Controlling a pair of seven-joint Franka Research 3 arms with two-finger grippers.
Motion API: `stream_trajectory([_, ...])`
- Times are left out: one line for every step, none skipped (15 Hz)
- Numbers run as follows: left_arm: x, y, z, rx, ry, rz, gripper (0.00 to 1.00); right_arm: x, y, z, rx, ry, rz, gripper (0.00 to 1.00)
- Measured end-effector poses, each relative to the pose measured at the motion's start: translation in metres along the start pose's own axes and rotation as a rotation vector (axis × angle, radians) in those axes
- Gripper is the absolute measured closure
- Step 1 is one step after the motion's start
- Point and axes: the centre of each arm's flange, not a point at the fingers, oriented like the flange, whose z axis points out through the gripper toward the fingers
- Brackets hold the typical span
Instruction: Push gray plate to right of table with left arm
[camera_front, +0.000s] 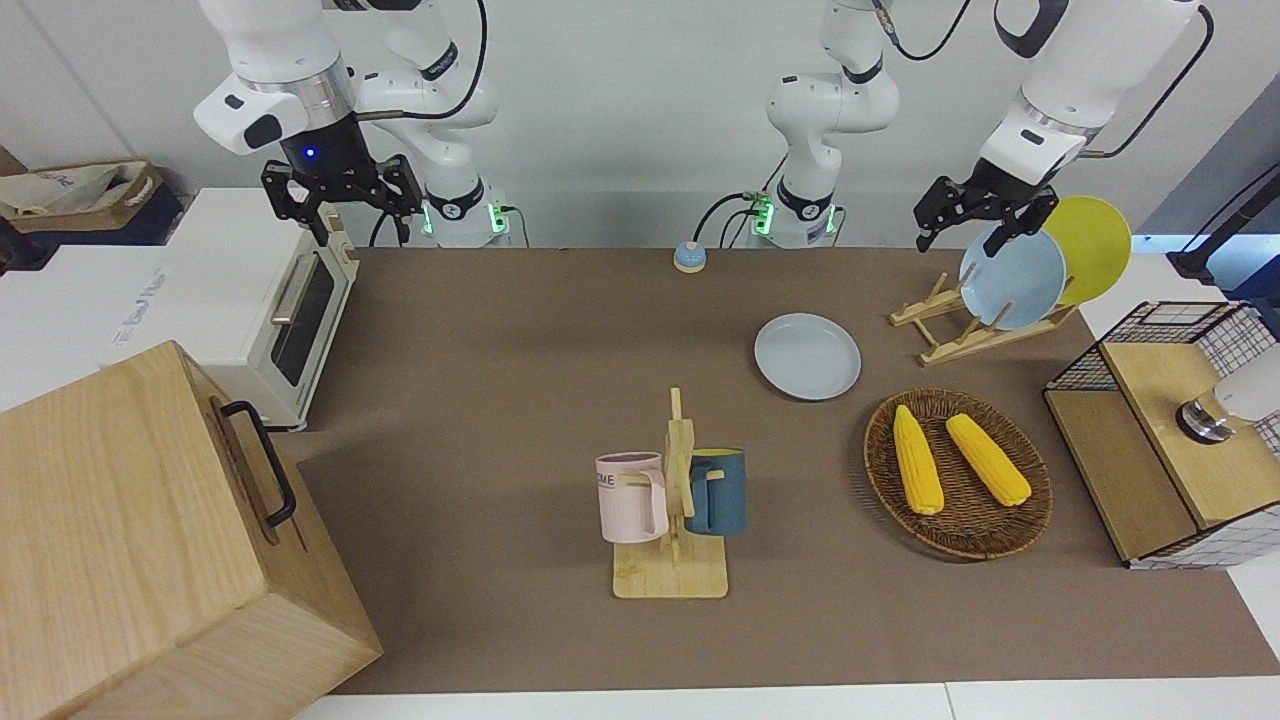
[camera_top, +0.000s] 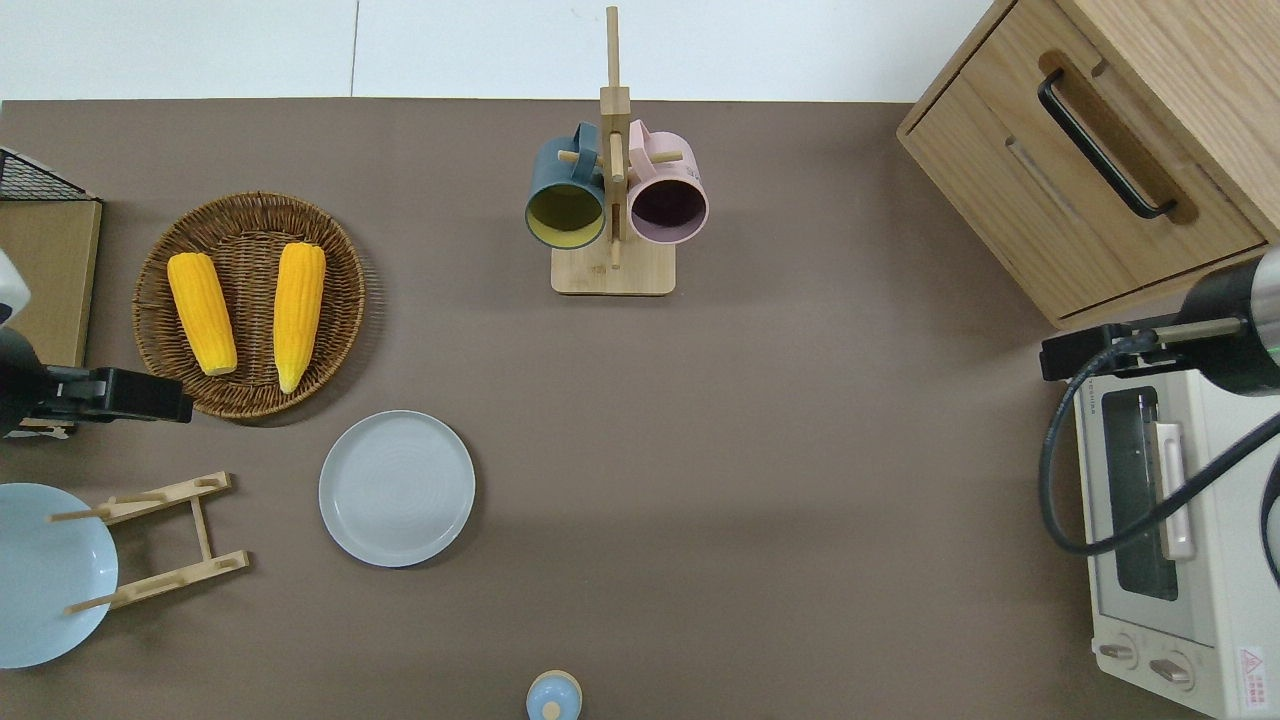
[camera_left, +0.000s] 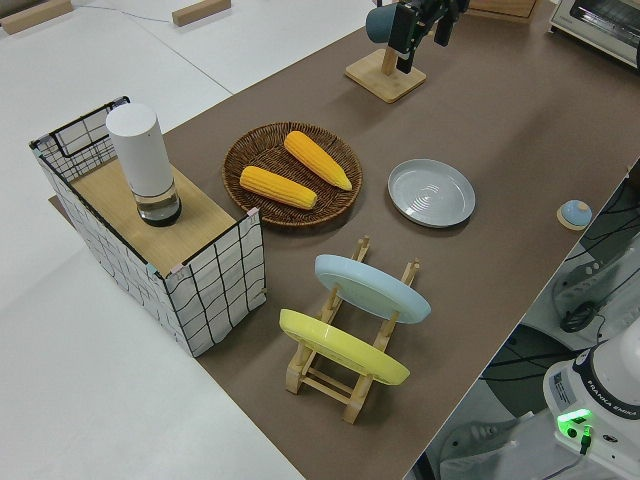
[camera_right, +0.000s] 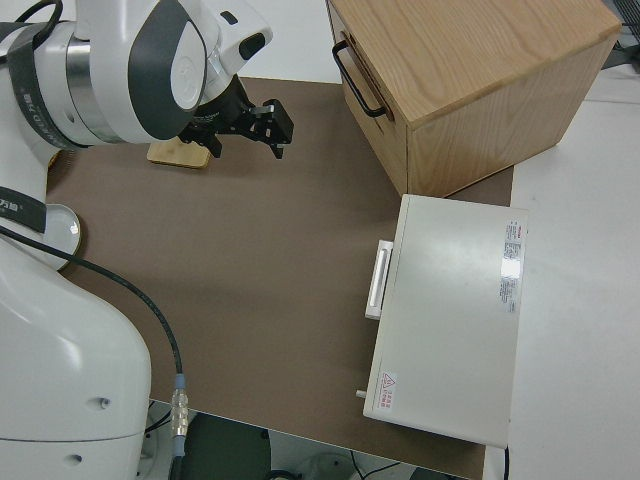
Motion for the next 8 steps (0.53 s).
stream_trajectory([0.000,0.000,0.000,0.000,0.002,0.000,0.00,0.000,0.000,0.000,0.000,0.000,0.000,0.01])
stream_trajectory([0.000,-0.002,-0.001,0.006,0.002,-0.003,0.00,0.000,0.000,0.000,0.000,0.000,0.000,0.01])
stream_trajectory([0.000,-0.007,-0.001,0.010,0.003,-0.011,0.00,0.000,0.000,0.000,0.000,0.000,0.000,0.01])
stream_trajectory([0.000,-0.013,-0.002,0.010,0.004,-0.022,0.00,0.000,0.000,0.000,0.000,0.000,0.000,0.01])
stream_trajectory([-0.001,-0.017,-0.002,0.010,0.004,-0.029,0.00,0.000,0.000,0.000,0.000,0.000,0.000,0.01])
stream_trajectory([-0.001,-0.019,-0.002,0.010,0.003,-0.032,0.00,0.000,0.000,0.000,0.000,0.000,0.000,0.01])
stream_trajectory([-0.001,-0.019,-0.002,0.010,0.003,-0.032,0.00,0.000,0.000,0.000,0.000,0.000,0.000,0.01])
stream_trajectory([-0.001,-0.019,-0.002,0.010,0.003,-0.032,0.00,0.000,0.000,0.000,0.000,0.000,0.000,0.01])
